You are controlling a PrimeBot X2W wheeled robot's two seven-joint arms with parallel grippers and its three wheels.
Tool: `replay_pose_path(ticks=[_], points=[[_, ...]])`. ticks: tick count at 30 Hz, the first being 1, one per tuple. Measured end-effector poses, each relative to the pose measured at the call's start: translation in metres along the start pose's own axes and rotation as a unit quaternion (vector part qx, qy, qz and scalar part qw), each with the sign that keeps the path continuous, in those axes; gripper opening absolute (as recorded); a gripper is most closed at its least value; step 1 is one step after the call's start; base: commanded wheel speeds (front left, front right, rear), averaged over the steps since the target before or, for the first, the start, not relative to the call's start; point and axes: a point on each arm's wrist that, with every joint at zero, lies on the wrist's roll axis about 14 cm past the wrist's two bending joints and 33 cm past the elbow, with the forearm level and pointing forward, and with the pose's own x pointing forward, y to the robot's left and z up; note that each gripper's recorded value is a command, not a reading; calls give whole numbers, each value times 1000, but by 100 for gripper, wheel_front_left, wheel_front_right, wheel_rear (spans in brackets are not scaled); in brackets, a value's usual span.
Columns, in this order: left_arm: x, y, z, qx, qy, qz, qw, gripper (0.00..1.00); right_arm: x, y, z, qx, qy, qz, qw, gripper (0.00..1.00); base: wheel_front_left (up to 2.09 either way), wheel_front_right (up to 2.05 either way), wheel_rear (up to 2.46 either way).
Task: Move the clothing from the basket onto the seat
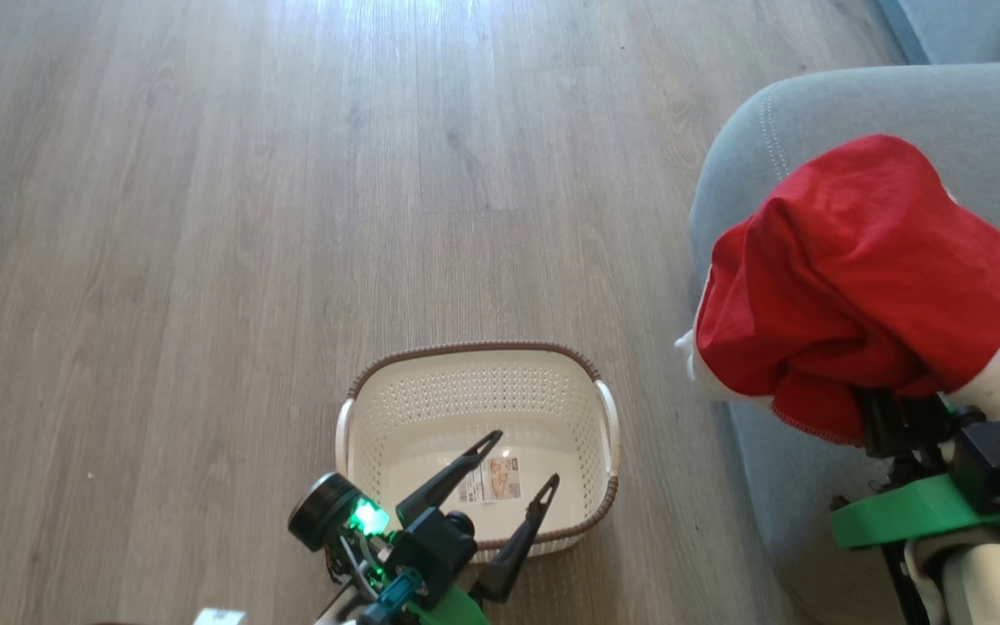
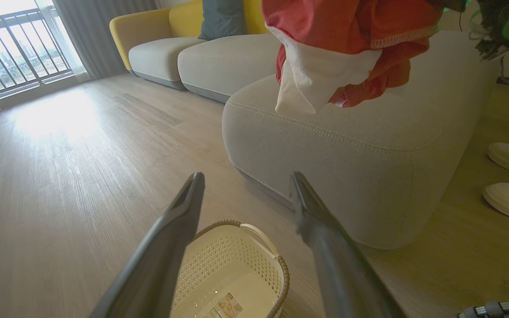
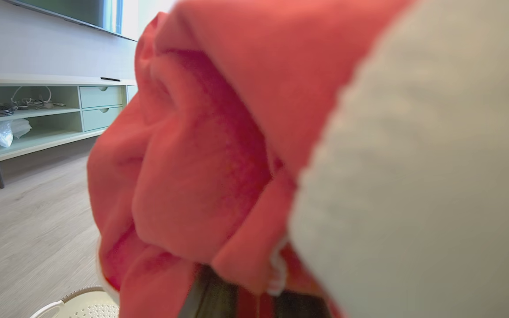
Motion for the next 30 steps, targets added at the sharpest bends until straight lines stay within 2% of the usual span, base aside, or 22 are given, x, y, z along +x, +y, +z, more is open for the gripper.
replay_pose_path(ticks=[10,21,30], points=[[12,-15,2,-3,-7,-32,999,100,-13,-20,3,-10,1,-32,999,0,0,0,0],[33,-48,6,-11,-19,-94,995,100,-44,-58,8,-30,8,-97,995,0,0,0,0],[50,-83,16,-19,-40,-162,986,100,-77,-89,13,-49,18,-156,986,0,0,0,0]])
